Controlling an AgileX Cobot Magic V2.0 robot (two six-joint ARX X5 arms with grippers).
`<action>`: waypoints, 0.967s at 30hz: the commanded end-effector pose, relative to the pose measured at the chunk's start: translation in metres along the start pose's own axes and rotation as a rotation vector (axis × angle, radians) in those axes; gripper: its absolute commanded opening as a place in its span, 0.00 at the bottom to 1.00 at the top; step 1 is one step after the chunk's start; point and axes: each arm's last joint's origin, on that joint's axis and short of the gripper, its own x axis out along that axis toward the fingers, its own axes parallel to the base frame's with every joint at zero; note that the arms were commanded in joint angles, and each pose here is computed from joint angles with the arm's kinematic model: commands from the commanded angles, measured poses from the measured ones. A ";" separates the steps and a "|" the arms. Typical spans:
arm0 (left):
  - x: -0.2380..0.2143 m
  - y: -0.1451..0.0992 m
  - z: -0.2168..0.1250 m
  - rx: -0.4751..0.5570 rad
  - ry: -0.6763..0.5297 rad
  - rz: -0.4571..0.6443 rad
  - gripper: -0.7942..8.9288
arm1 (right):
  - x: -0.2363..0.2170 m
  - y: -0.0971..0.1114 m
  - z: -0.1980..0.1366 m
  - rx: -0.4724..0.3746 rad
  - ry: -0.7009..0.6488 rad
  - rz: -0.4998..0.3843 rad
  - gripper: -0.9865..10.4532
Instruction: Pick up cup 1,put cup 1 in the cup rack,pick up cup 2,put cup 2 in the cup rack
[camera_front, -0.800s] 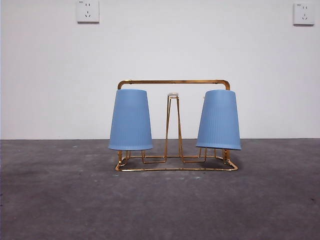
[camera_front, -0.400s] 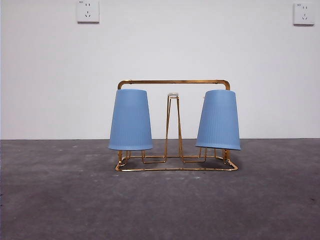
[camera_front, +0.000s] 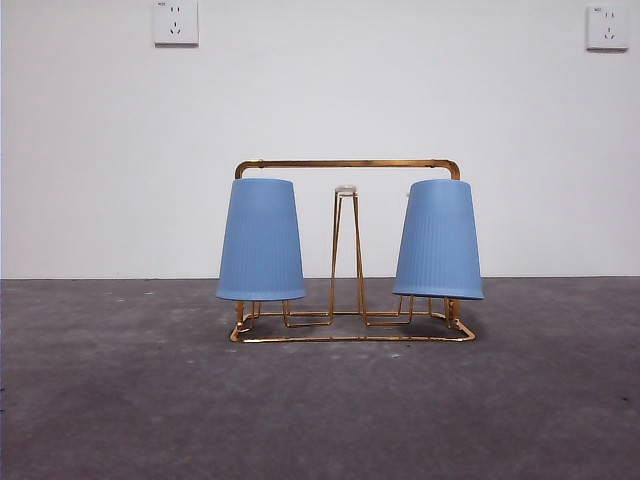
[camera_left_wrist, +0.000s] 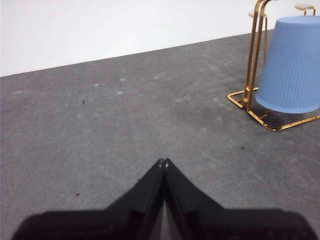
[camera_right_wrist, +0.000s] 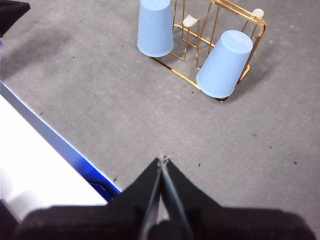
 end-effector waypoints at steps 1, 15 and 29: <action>0.001 0.000 -0.002 -0.022 -0.002 -0.001 0.08 | 0.001 0.000 -0.001 0.009 0.013 -0.001 0.09; 0.002 0.000 -0.003 -0.026 0.012 -0.003 0.08 | 0.001 0.000 -0.001 0.009 0.013 -0.001 0.09; 0.002 0.000 -0.003 -0.026 0.014 -0.003 0.08 | 0.000 -0.003 0.001 -0.071 -0.022 -0.094 0.09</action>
